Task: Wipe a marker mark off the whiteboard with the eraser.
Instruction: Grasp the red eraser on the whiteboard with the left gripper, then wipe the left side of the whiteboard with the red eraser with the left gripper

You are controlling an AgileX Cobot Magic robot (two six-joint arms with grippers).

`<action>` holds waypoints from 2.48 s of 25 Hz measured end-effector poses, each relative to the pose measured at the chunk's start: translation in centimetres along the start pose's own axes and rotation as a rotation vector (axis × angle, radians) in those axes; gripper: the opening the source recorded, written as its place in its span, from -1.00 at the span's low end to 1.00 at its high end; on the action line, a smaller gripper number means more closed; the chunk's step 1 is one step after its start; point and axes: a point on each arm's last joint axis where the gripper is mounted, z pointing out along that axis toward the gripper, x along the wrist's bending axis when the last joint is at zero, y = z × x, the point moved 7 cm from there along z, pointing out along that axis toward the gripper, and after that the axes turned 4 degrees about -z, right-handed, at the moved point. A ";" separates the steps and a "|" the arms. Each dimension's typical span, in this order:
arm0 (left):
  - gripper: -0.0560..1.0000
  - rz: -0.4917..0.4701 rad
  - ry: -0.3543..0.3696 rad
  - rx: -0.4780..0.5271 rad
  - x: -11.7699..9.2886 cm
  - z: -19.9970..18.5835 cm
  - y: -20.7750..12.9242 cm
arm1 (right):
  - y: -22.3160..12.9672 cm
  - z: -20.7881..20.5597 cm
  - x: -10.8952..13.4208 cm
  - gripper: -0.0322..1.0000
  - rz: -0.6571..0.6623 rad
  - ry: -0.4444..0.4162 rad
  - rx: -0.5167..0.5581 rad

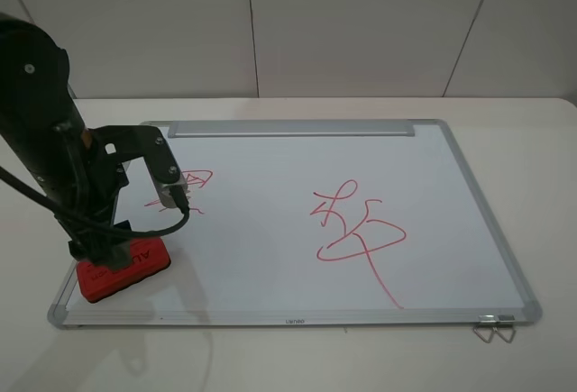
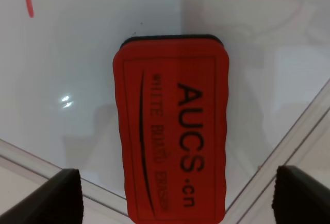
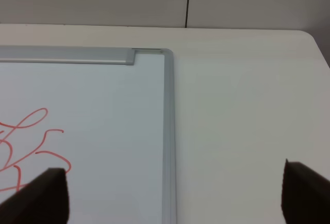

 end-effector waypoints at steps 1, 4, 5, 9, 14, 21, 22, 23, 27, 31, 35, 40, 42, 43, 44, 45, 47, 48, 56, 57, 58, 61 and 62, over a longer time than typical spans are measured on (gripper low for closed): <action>0.50 0.000 0.003 -0.008 0.0 0.2 0.0 | 0.0 0.0 0.0 0.43 0.000 0.000 0.000; 0.50 -0.001 0.012 -0.031 0.0 0.5 0.2 | 0.0 0.0 0.0 0.43 0.000 0.000 0.000; 0.50 -0.001 0.014 -0.034 0.0 0.6 0.2 | 0.0 0.0 0.0 0.43 0.000 0.000 0.000; 0.50 0.000 0.013 -0.036 -0.1 1.1 0.0 | 0.0 0.0 0.0 0.43 0.000 0.000 0.000; 0.50 -0.012 0.027 -0.083 0.1 1.2 0.7 | 0.0 0.0 0.0 0.43 0.000 0.000 0.000; 0.50 0.007 0.002 -0.069 -0.2 2.6 0.9 | 0.0 0.0 0.0 0.43 0.000 0.000 0.000; 0.50 0.007 -0.002 -0.062 -0.2 2.8 0.9 | 0.0 0.0 0.0 0.43 0.000 0.000 0.000; 0.50 0.008 -0.007 -0.054 -0.3 3.1 0.8 | 0.0 0.0 0.0 0.43 0.000 0.000 0.000; 0.50 0.010 -0.021 -0.029 -0.4 3.9 0.6 | 0.0 0.0 0.0 0.43 0.000 0.000 0.000; 0.50 0.002 -0.029 -0.026 -0.5 4.2 0.6 | 0.0 0.0 0.0 0.43 0.000 0.000 0.000; 0.50 -0.009 -0.047 -0.011 -0.7 5.2 0.6 | 0.0 0.0 0.0 0.43 0.000 0.000 0.000; 0.50 -0.004 -0.052 0.004 -0.8 5.8 0.5 | 0.0 0.0 0.0 0.43 0.000 0.000 0.000; 0.50 0.005 -0.048 0.007 -0.7 5.8 0.4 | 0.0 0.0 0.0 0.43 0.000 0.000 0.000; 0.50 0.005 -0.048 0.007 -0.7 5.8 0.4 | 0.0 0.0 0.0 0.43 0.000 0.000 0.000; 0.50 0.005 -0.047 0.006 -0.7 5.8 0.4 | 0.0 0.0 0.0 0.43 0.000 0.000 0.000; 0.50 0.005 -0.046 0.003 -0.7 5.8 0.5 | 0.0 0.0 0.0 0.43 0.000 0.000 0.000; 0.45 0.005 -0.042 -0.003 -0.6 5.9 0.6 | 0.0 0.0 0.0 0.43 0.000 0.000 0.000; 0.38 0.005 -0.037 -0.012 -0.6 5.9 0.7 | 0.0 0.0 0.0 0.43 0.000 0.000 0.000; 0.19 -0.015 -0.023 -0.033 0.1 5.9 0.8 | 0.0 0.0 0.0 0.43 0.000 0.000 0.000; 0.19 -0.015 -0.023 -0.033 0.1 5.9 0.8 | 0.0 0.0 0.0 0.43 0.000 0.000 0.000; 0.19 -0.015 -0.023 -0.033 0.1 5.9 0.8 | 0.0 0.0 0.0 0.43 0.000 0.000 0.000; 0.19 -0.022 -0.022 -0.034 0.3 5.9 0.8 | 0.0 0.0 0.0 0.43 0.000 0.000 0.000; 0.19 -0.038 -0.019 -0.037 0.6 5.8 0.9 | 0.0 0.0 0.0 0.43 0.000 0.000 0.000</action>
